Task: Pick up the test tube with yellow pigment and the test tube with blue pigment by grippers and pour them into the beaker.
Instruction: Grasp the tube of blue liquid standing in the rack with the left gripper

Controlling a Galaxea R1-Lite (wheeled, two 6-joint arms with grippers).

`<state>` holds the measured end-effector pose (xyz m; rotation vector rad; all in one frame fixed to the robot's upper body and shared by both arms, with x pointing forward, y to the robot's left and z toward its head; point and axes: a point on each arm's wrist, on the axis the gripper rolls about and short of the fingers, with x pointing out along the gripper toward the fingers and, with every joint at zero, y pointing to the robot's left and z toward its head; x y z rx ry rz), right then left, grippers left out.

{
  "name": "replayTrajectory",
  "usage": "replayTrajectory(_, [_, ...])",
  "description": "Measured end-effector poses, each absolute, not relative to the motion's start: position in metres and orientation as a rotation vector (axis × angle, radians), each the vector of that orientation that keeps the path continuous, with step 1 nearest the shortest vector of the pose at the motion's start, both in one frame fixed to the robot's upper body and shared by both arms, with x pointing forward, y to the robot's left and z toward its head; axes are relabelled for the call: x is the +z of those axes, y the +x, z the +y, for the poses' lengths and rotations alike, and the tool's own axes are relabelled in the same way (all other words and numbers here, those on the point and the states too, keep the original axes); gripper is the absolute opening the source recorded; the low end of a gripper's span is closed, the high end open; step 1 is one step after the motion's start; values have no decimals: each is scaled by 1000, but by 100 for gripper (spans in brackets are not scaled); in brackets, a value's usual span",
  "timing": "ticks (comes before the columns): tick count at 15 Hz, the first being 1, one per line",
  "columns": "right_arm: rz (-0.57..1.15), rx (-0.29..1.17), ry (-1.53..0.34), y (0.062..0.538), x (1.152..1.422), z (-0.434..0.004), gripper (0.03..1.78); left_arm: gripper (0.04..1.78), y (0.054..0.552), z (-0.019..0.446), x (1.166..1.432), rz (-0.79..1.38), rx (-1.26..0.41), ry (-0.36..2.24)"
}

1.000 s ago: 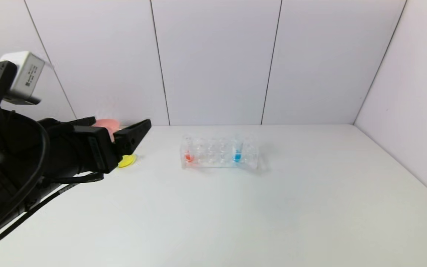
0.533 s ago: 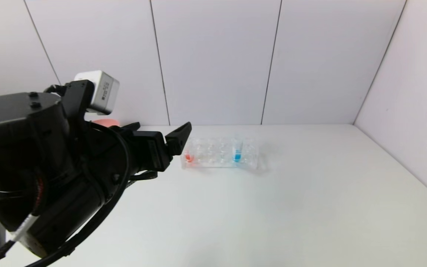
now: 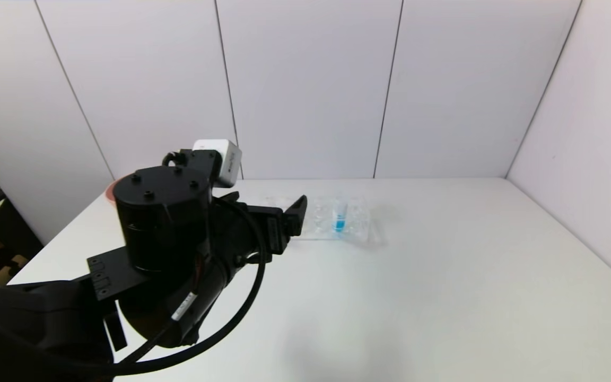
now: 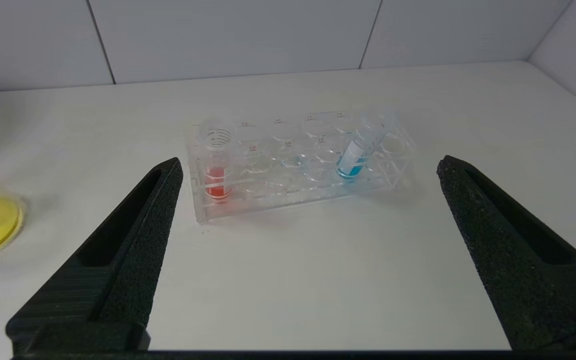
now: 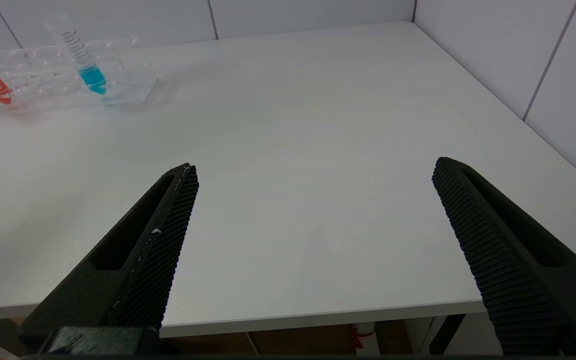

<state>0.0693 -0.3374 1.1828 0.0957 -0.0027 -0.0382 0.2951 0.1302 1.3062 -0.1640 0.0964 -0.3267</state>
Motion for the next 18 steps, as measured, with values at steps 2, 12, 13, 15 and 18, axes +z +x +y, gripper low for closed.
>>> replayTrajectory(2, [-3, -38, 96, 69, 1183, -337, 171, 178, 306, 118, 1301, 60, -333, -186])
replayTrajectory(12, [-3, -38, 96, 69, 1183, -337, 171, 178, 350, 70, 1262, 65, -346, -180])
replayTrajectory(13, [-3, -38, 96, 69, 1183, -337, 171, 178, 354, 66, 1258, 68, -345, -178])
replayTrajectory(15, [-3, -38, 96, 69, 1183, -337, 171, 178, 360, 59, 1251, 75, -345, -173])
replayTrajectory(18, [-3, -38, 96, 69, 1183, -337, 171, 178, 369, 50, 1241, 81, -347, -168])
